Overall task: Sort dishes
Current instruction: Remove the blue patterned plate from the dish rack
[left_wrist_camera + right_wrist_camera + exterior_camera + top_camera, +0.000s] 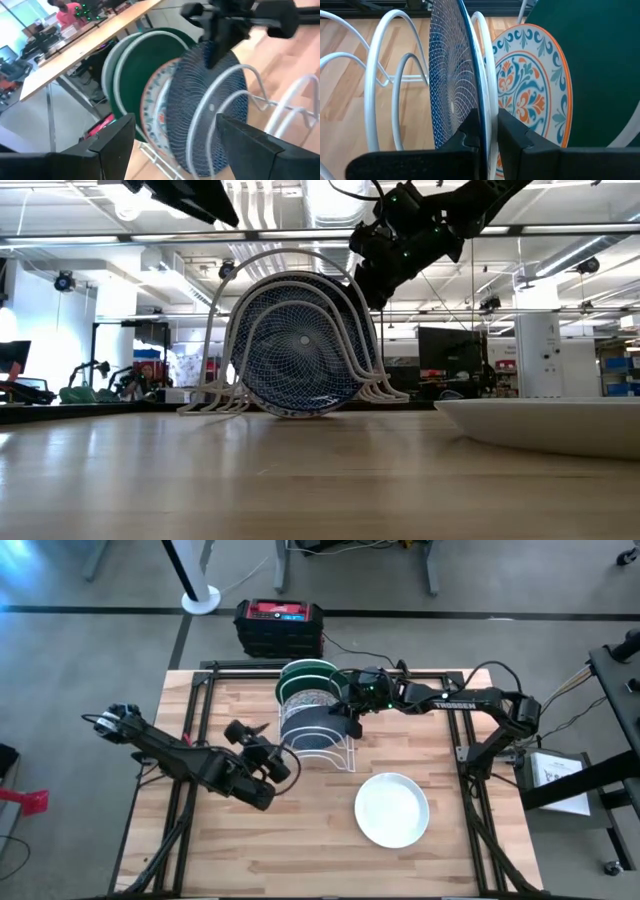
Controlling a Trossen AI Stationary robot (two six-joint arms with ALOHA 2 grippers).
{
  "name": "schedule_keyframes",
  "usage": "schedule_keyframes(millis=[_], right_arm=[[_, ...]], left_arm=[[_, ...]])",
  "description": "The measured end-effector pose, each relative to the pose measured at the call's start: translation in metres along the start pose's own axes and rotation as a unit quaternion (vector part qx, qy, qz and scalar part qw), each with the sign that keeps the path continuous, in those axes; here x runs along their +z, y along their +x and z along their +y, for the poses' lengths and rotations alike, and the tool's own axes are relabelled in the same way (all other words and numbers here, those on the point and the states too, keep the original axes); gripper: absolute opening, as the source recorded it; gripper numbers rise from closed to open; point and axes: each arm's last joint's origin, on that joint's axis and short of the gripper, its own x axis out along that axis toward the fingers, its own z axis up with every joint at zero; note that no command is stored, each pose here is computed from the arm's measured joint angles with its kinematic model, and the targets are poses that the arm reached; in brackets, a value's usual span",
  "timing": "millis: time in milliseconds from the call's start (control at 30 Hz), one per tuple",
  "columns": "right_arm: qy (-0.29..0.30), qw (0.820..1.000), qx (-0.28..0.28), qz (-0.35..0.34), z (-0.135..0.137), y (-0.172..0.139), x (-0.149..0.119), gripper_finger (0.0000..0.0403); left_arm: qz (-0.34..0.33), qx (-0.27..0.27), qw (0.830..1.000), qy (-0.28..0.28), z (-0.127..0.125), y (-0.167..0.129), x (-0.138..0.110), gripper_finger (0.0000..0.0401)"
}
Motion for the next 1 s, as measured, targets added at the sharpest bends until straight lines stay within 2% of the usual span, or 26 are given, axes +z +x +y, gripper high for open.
schedule_keyframes(millis=[133, 300, 400, 600, 667, 800, 1000], right_arm=[[0.0, 1.0, 0.0, 0.0, 0.0, 0.0, 0.0, 0.0024], [-0.001, 1.0, -0.001, 0.0, 0.0, 0.0, 0.0, 0.0022], [0.0, 1.0, -0.002, 0.0, 0.0, 0.0, 0.0, 0.0024], [-0.001, 1.0, -0.004, 0.001, 0.0, 0.0, 0.0, 0.0022], [-0.001, 1.0, -0.004, 0.001, 0.0, 0.0, 0.0, 0.0024], [-0.001, 1.0, -0.004, 0.001, 0.0, 0.0, 0.0, 0.0023], [-0.001, 1.0, -0.004, 0.001, 0.0, 0.0, 0.0, 0.0024]], left_arm=[[-0.005, -0.005, 1.0, -0.002, -0.011, 0.007, -0.006, 0.025], [0.001, -0.017, 1.0, 0.006, -0.019, 0.01, -0.012, 0.0201], [0.005, -0.024, 1.0, 0.008, -0.02, 0.009, -0.012, 0.0154], [0.032, -0.088, 0.995, 0.03, -0.027, 0.009, -0.01, 0.004], [0.029, -0.091, 0.995, 0.035, -0.027, 0.009, -0.009, 0.0011], [0.013, -0.068, 0.997, 0.032, -0.026, 0.009, -0.008, 0.0011], [0.014, -0.068, 0.997, 0.028, -0.028, 0.012, -0.014, 0.0001]])
